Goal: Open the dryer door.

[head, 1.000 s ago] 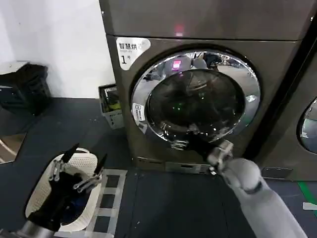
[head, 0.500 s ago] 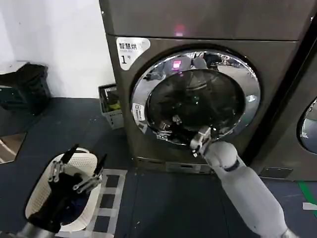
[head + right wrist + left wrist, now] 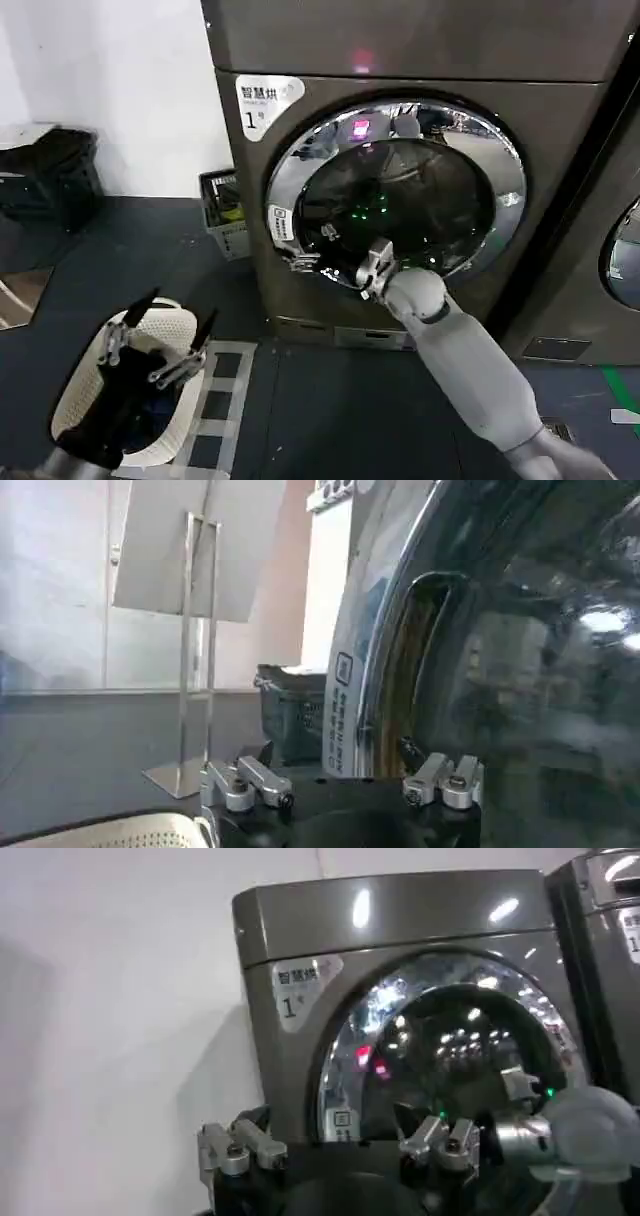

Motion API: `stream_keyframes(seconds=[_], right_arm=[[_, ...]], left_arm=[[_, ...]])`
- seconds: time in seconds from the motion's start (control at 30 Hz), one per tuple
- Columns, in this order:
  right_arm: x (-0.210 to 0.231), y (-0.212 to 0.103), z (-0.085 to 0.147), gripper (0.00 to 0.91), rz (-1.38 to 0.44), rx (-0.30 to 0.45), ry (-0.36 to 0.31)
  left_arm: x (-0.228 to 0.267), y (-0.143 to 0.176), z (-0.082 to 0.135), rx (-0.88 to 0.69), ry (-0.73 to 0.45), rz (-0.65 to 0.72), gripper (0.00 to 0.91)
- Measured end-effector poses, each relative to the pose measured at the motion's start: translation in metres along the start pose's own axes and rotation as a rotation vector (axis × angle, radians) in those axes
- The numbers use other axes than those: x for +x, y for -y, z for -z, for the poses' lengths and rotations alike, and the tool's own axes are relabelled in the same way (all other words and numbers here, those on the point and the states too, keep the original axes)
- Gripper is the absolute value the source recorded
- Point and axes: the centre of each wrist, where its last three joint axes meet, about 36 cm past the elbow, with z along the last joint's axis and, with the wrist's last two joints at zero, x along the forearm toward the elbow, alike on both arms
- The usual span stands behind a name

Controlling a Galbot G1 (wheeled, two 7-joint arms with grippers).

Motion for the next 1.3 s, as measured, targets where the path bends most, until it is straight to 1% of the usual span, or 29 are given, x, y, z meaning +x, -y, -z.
stream_keyframes(seconds=[0.23, 0.43, 0.53, 0.7, 0.83, 0.93, 1.03, 1.1, 1.17, 1.3], right_arm=[[0.017, 0.007, 0.002, 0.907, 0.092, -0.033, 0.01], [0.033, 0.008, 0.002, 0.907, 0.199, -0.008, 0.011], [0.041, 0.009, 0.002, 0.907, 0.235, 0.002, 0.007], [0.059, 0.01, 0.001, 0.907, 0.329, 0.01, -0.012], [0.078, 0.011, 0.003, 0.907, 0.412, 0.006, -0.042], [0.095, 0.008, 0.001, 0.907, 0.457, 0.011, -0.054], [0.113, 0.004, -0.001, 0.907, 0.492, 0.026, -0.041], [0.124, 0.001, -0.003, 0.907, 0.517, 0.023, -0.044], [0.136, -0.002, -0.004, 0.907, 0.539, 0.037, -0.039], [0.157, -0.006, -0.001, 0.907, 0.604, 0.061, -0.035]], left_arm=[[-0.003, -0.002, -0.002, 0.013, 0.029, 0.002, 0.907], [-0.008, -0.011, -0.011, 0.062, 0.008, 0.001, 0.907], [-0.012, -0.02, -0.017, 0.055, -0.035, 0.032, 0.907], [-0.019, -0.038, -0.027, 0.026, -0.053, 0.035, 0.907], [-0.026, -0.05, -0.037, 0.038, -0.03, 0.003, 0.907], [-0.034, -0.06, -0.046, 0.069, -0.04, -0.019, 0.907], [-0.046, -0.07, -0.057, 0.1, -0.015, -0.059, 0.907], [-0.057, -0.076, -0.064, 0.146, -0.008, -0.077, 0.907], [-0.069, -0.079, -0.071, 0.189, -0.001, -0.115, 0.907], [-0.096, -0.085, -0.083, 0.236, -0.013, -0.177, 0.907]])
